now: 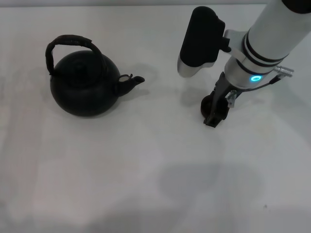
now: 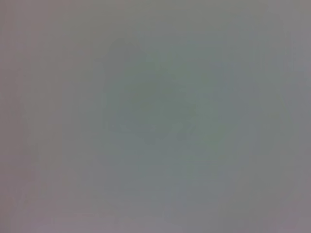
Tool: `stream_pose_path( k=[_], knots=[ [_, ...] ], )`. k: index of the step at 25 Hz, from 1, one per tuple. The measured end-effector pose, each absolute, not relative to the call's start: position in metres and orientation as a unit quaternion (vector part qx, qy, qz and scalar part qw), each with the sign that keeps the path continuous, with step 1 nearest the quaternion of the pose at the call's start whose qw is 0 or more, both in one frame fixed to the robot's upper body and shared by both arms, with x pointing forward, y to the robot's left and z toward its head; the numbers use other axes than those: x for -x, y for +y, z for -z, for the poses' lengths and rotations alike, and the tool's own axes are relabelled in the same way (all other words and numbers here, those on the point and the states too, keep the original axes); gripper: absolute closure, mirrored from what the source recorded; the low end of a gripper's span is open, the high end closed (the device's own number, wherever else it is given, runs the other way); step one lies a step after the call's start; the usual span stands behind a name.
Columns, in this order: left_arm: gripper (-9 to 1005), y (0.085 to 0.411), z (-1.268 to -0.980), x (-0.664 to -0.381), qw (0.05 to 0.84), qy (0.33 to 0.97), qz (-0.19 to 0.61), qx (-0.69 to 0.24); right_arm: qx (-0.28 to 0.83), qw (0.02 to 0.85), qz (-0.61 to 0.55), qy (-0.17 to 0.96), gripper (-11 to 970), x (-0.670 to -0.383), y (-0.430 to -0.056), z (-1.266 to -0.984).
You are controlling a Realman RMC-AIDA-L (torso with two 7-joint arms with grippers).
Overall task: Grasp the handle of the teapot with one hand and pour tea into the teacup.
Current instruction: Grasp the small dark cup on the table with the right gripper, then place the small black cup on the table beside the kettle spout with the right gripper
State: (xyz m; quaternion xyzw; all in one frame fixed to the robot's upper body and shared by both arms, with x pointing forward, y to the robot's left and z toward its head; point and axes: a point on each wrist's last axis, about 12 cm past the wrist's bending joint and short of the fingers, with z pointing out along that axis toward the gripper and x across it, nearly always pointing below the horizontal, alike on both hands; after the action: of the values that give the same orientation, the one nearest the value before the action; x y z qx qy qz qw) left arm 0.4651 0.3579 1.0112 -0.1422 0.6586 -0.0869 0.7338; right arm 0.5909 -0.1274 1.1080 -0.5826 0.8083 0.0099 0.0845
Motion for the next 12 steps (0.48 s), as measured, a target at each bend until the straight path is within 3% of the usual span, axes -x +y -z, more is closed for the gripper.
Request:
stream_pose_path(
  k=[12],
  knots=[
    [302,0.358,-1.014,-0.47,0.738,0.655,0.088,0.139,0.594,0.113,-0.02,0.797,208,-0.598,-0.108,-1.136]
  ],
)
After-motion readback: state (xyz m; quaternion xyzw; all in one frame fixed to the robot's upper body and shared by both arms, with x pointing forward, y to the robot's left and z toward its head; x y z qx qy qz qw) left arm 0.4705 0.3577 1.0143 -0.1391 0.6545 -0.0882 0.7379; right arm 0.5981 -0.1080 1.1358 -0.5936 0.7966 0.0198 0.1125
